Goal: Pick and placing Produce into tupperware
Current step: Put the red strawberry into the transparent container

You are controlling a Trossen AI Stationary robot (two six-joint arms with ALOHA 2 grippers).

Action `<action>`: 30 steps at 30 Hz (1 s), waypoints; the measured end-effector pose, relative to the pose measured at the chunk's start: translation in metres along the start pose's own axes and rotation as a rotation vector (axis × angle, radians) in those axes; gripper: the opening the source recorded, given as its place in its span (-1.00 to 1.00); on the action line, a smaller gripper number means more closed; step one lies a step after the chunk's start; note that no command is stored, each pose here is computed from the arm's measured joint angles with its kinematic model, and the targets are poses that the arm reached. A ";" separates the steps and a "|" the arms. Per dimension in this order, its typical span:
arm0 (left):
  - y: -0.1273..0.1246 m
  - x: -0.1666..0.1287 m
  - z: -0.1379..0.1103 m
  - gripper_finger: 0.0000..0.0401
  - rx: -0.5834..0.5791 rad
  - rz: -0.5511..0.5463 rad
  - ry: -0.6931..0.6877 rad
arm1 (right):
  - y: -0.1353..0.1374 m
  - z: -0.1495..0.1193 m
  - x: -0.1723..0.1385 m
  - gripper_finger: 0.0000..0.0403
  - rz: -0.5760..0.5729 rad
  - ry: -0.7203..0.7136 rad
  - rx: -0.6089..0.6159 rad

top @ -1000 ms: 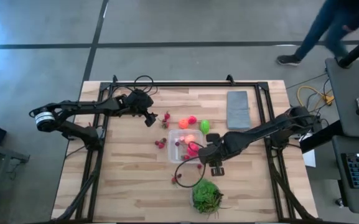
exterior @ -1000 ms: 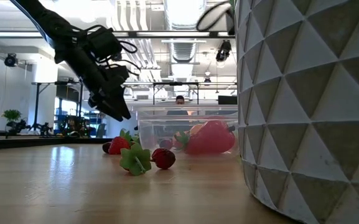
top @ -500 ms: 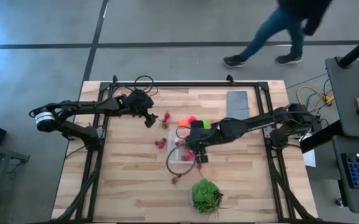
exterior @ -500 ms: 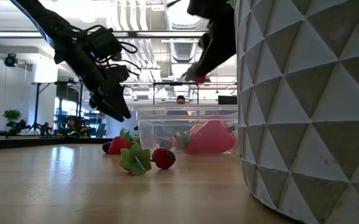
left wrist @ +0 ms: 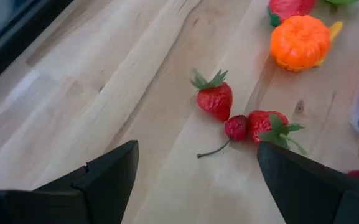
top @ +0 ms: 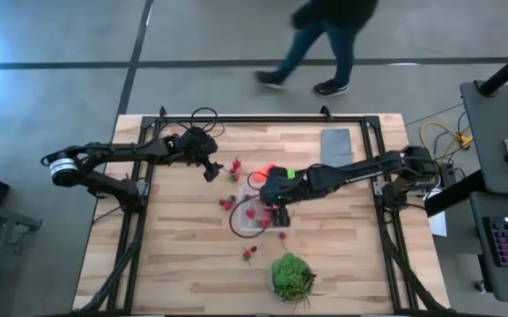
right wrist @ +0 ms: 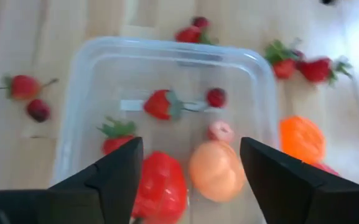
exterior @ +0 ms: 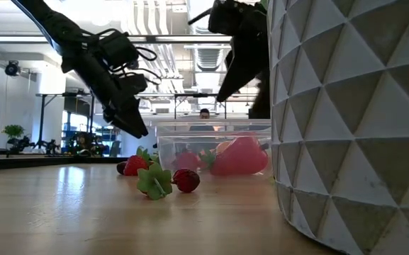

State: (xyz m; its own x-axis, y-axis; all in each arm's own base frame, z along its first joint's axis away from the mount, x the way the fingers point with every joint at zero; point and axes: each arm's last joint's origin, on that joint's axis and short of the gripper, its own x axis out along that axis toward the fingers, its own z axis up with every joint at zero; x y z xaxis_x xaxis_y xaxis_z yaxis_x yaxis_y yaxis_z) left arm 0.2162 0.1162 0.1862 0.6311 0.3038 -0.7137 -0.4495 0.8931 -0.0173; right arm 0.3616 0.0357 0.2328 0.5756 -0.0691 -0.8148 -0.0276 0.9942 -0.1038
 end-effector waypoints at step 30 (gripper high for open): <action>0.003 0.068 0.060 0.56 -0.334 -0.001 0.262 | -0.008 -0.063 -0.015 0.33 -0.546 0.332 1.156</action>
State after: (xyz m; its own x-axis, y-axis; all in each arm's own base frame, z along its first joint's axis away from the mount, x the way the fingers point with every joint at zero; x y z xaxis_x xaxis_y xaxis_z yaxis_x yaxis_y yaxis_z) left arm 0.2957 0.1599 0.1801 0.4686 0.1700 -0.8669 -0.6564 0.7238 -0.2128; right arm 0.3020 0.0232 0.2098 0.0591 -0.3326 -0.9412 0.9468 0.3175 -0.0528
